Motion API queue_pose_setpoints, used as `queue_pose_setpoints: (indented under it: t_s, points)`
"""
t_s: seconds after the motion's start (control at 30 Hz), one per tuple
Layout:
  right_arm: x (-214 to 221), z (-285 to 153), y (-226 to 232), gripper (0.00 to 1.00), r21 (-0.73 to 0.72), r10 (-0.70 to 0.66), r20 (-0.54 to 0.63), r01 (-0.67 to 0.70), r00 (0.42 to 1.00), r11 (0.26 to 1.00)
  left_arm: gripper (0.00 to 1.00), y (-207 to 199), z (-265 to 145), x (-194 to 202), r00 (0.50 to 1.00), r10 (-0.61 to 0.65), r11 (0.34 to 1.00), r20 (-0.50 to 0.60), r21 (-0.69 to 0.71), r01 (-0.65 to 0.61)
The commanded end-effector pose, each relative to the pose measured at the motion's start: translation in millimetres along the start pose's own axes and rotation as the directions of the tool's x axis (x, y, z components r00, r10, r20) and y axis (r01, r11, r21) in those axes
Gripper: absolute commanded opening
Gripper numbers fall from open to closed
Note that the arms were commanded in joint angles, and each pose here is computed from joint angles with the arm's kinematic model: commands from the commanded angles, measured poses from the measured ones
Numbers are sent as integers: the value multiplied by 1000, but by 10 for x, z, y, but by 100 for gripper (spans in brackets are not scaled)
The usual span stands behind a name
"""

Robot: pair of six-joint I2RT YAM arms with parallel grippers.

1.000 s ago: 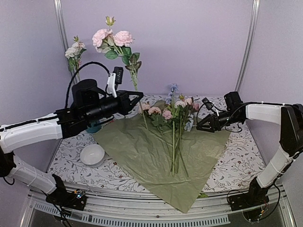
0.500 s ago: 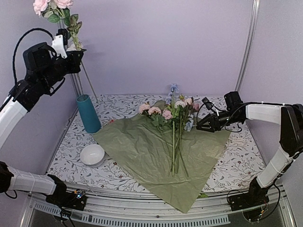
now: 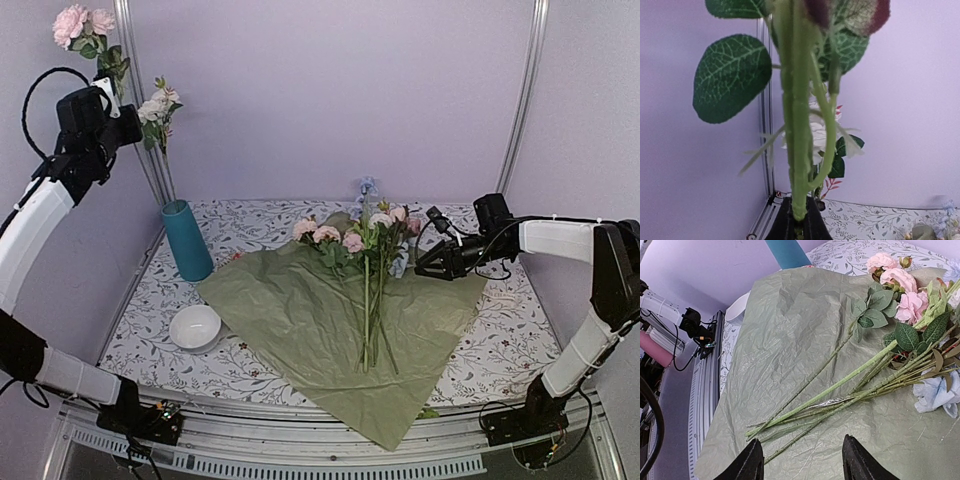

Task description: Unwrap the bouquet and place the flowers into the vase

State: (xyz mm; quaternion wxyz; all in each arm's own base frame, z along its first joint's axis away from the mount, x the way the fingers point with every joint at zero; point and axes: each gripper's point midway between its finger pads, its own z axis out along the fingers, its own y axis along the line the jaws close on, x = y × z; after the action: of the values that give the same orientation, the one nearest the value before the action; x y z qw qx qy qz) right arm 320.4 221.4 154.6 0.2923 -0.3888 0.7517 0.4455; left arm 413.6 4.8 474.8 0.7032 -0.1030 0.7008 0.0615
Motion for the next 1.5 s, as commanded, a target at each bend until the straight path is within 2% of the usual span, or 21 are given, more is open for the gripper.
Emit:
queue_pose_setpoints:
  t_s: [0.0,0.33,0.5,0.8,1.0,1.03,1.1,1.2,1.33,1.47]
  points:
    - [4,-29,31,55,6,-19,2,19,1000,1000,0,106,288,53,998,-48,999,31,18,47]
    - [36,-36,-2,56,12,-14,-4,14,1000,1000,0,153,701,431,993,-114,992,-33,56,115]
    - [55,-20,-26,55,11,-8,-10,8,1000,1000,0,160,715,633,991,-122,991,-56,56,125]
    - [85,2,-49,55,0,7,-18,-7,1000,1000,0,83,705,1345,972,-154,980,-177,94,173]
    - [93,7,-45,55,-6,10,-20,-10,1000,1000,0,49,667,1648,958,-171,974,-229,110,200]
    - [94,6,-49,55,-6,11,-21,-11,1000,1000,4,48,657,1684,956,-173,973,-236,111,204]
    - [91,7,-46,55,-6,9,-22,-9,1000,1000,19,52,638,1733,952,-178,972,-248,108,209]
    - [78,-1,-31,55,-9,6,-18,-6,1000,1000,33,61,583,1756,948,-188,970,-255,103,220]
    - [60,-8,-19,56,-11,2,-15,-2,1000,1000,45,77,442,1731,943,-216,963,-253,102,248]
    - [55,-10,-10,56,-15,2,-13,-2,1000,1000,52,97,273,1730,937,-229,960,-264,96,262]
